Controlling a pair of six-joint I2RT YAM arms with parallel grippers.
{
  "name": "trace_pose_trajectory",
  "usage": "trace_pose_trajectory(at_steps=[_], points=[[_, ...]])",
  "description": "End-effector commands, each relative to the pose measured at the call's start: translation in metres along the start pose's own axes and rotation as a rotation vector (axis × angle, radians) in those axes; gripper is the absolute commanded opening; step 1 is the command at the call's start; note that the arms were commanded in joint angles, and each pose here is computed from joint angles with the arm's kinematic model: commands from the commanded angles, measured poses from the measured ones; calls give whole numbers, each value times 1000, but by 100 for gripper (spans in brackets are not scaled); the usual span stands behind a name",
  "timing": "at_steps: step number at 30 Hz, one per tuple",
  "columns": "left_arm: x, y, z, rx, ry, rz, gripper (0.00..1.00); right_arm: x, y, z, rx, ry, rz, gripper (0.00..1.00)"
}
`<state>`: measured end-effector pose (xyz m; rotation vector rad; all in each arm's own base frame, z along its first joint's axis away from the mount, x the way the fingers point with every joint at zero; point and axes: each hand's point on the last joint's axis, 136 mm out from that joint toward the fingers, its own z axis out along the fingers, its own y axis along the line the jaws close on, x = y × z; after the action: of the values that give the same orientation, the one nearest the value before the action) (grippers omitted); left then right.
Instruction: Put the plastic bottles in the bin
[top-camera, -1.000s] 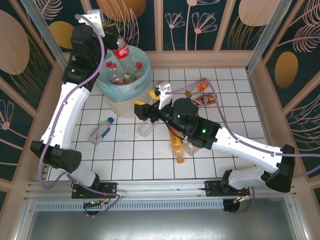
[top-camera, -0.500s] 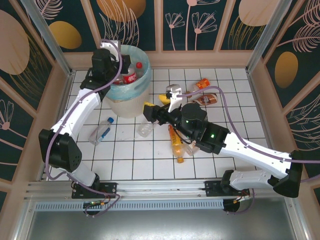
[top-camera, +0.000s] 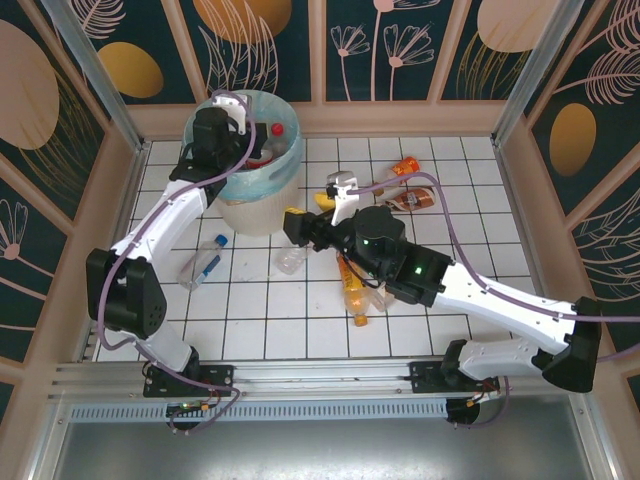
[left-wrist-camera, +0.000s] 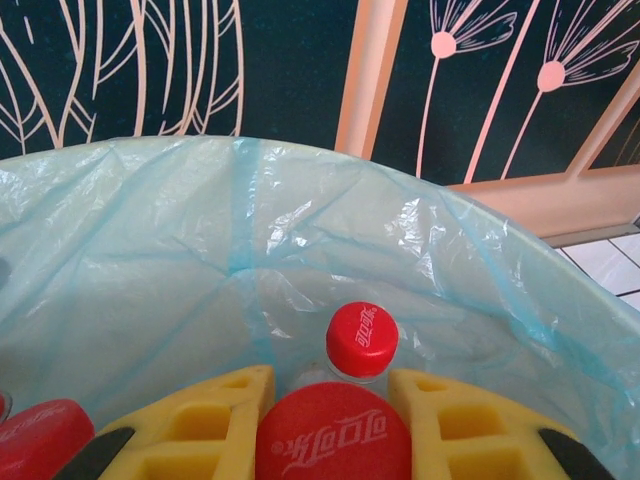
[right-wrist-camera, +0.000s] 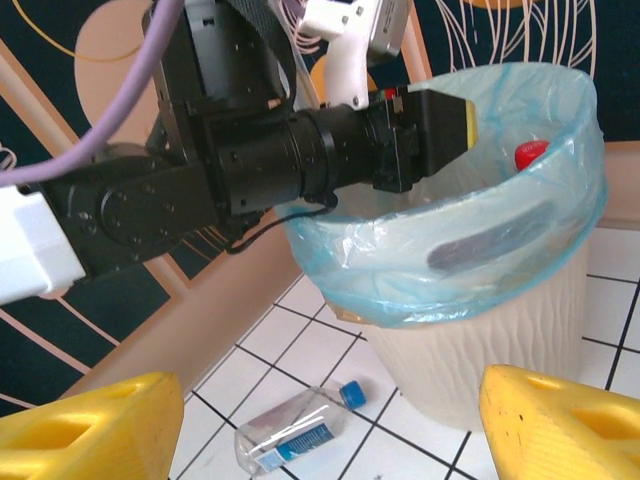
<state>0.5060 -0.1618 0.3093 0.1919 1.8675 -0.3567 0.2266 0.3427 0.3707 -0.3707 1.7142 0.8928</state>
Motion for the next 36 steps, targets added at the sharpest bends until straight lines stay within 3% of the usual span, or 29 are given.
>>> trace_pose_trajectory(at_steps=[1,4,13,22,23,26,28,31,36], points=[[27,11,13,-31,86,24,0,-5,-2,3,16,-5,14,78],[25,9,13,-12,80,-7,0,-4,-3,3,21,-3,13,78],[63,19,35,-40,182,1,0,1,-8,3,38,8,10,78],[34,2,41,42,147,-65,0,2,-11,5,40,18,7,78],[32,1,41,46,144,-73,2,3,-11,4,42,18,7,78],[20,-5,39,75,129,-97,36,4,-13,4,48,23,4,78],[2,-12,33,100,102,-111,50,4,-15,3,51,23,3,78],[-36,-19,15,121,22,-123,54,2,-15,3,53,21,-1,78],[-82,-31,-11,166,-94,-134,51,2,-16,4,47,17,2,78]])
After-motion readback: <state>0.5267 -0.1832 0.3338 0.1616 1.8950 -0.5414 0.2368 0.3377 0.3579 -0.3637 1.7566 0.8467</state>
